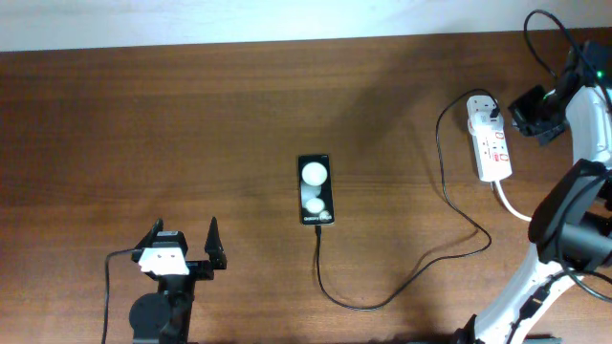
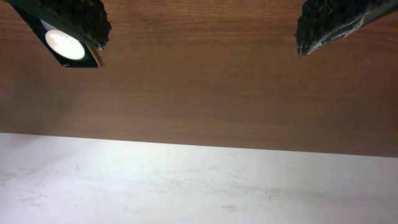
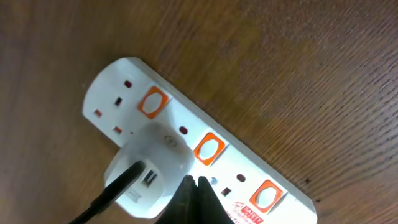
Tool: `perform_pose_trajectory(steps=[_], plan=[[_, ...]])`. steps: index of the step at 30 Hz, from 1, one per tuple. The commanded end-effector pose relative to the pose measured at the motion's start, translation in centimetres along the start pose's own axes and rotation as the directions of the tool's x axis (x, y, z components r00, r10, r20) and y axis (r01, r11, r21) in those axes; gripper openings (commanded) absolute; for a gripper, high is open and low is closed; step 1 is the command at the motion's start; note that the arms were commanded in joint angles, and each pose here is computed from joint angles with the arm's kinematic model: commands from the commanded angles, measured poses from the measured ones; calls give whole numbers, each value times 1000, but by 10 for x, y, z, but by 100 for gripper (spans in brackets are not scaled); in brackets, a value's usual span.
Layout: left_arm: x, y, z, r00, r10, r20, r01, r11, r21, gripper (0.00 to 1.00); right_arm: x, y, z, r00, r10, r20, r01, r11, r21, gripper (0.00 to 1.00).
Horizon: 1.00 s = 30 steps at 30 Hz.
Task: Plug charger to phone and switch on socket
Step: 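Move the right gripper over the white power strip's switch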
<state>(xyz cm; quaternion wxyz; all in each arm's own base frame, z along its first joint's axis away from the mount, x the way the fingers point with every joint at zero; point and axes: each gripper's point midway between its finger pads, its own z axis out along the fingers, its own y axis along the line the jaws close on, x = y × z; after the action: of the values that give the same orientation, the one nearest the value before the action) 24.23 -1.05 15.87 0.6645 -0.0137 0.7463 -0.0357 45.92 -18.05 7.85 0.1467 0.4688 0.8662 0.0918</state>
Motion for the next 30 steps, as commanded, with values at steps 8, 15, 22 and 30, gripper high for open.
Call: perform_pose_trajectory(steps=[8, 15, 22, 30], plan=[[4, 1, 1, 1000, -11, -5, 11, 1000, -2, 99, 5, 1, 16, 999, -3, -36, 4, 1000, 3, 4], [4, 1, 1, 1000, -11, -5, 11, 1000, -2, 99, 8, 6, 22, 999, -41, -6, 41, 998, 54, 4], [4, 1, 1, 1000, -11, -5, 11, 1000, -2, 99, 0, -8, 21, 998, -43, 39, 38, 991, 132, 4], [4, 1, 1, 1000, -11, -5, 11, 1000, -2, 99, 6, -9, 34, 999, -40, 2, 40, 991, 128, 4]])
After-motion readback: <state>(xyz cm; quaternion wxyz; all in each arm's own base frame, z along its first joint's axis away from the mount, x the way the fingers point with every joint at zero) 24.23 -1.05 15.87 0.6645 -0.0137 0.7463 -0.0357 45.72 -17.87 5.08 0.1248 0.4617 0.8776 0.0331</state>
